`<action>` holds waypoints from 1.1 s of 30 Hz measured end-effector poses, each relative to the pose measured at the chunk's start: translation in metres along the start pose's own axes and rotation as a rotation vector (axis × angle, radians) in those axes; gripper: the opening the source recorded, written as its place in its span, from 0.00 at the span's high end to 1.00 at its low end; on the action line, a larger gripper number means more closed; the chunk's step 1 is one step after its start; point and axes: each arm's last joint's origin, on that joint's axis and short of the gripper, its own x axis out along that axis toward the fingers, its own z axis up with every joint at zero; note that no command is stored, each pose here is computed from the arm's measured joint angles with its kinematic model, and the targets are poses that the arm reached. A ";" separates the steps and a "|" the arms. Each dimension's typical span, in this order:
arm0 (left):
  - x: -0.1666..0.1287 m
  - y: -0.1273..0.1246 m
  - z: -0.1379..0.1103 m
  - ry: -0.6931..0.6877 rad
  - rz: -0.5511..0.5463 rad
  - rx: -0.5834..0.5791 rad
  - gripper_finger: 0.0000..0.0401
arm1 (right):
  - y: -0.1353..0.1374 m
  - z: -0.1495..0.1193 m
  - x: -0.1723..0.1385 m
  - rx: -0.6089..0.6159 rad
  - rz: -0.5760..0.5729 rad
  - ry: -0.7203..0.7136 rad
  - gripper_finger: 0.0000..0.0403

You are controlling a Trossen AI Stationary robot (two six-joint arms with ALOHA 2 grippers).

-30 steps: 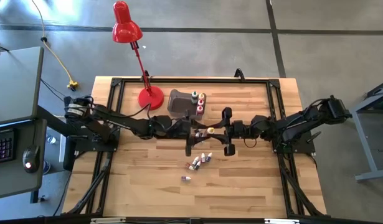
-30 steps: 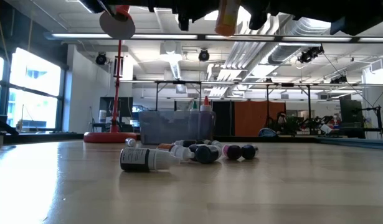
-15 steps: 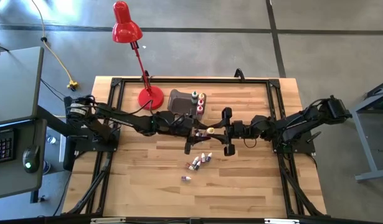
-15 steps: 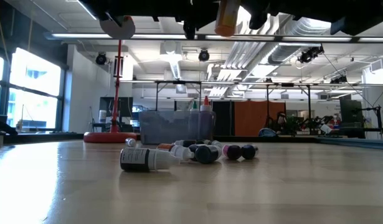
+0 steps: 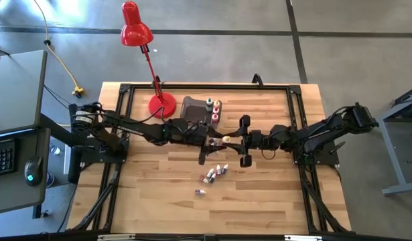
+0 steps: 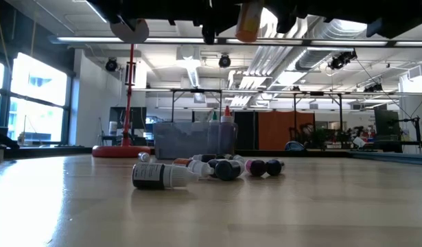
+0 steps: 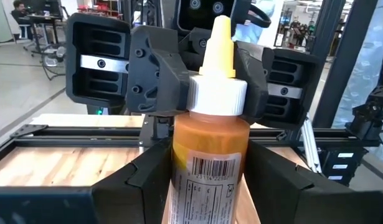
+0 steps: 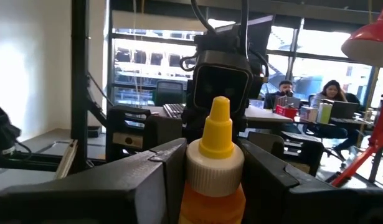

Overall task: Pick & Place food coloring
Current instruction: Put the large yellow food coloring bottle into the bin

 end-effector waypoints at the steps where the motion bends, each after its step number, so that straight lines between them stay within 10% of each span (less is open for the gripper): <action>1: 0.000 0.000 0.000 0.001 0.001 0.000 0.55 | 0.000 0.000 0.000 -0.004 -0.012 0.005 0.69; 33: 0.000 0.000 -0.003 0.036 0.026 -0.003 0.64 | -0.002 -0.001 0.000 -0.108 -0.071 0.021 0.53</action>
